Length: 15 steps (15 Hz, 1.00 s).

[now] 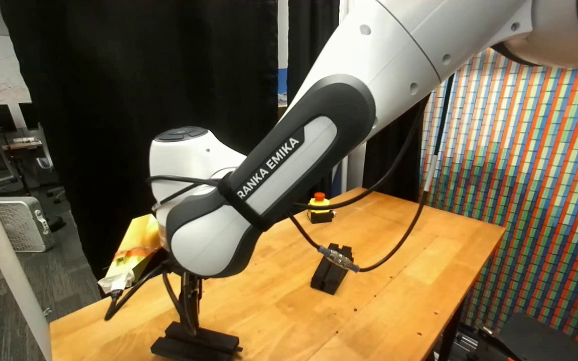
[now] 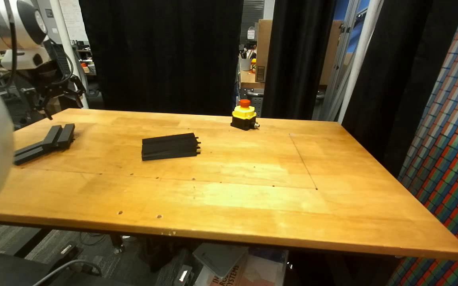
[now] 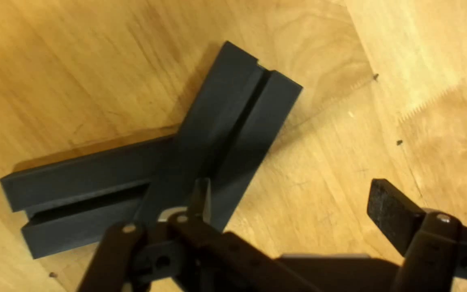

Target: Stack the black pieces together

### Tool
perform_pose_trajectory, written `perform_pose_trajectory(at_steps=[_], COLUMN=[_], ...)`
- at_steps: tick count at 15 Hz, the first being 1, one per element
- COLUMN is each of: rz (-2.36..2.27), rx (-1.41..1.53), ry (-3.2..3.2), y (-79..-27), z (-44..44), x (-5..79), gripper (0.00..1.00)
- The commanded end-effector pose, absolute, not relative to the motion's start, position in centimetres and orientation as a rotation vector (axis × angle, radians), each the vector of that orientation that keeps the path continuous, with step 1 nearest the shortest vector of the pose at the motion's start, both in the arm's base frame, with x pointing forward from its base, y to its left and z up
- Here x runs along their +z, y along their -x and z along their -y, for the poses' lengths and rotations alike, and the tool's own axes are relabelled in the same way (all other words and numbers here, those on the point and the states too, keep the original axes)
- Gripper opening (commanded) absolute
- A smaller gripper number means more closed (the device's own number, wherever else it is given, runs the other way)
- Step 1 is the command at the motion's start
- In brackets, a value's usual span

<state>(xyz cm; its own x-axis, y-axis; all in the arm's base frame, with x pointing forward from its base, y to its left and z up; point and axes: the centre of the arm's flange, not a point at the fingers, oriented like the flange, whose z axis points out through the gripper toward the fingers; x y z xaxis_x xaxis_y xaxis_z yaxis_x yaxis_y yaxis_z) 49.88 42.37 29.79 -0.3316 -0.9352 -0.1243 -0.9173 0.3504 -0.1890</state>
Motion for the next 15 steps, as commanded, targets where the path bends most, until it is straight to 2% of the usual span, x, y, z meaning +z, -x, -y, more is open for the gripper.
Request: perform_pose_trajectory(at_steps=[1, 7, 15], rz=[-2.451, -2.549, -2.537], rx=[-0.121, -0.092, -0.032], ry=[1.538, 1.427, 1.444], y=[-50.9, -51.5, -49.3], z=[-40.0, -38.3, -41.4], x=[29.7, 27.1, 26.4], gripper=[1.0, 1.0, 1.0])
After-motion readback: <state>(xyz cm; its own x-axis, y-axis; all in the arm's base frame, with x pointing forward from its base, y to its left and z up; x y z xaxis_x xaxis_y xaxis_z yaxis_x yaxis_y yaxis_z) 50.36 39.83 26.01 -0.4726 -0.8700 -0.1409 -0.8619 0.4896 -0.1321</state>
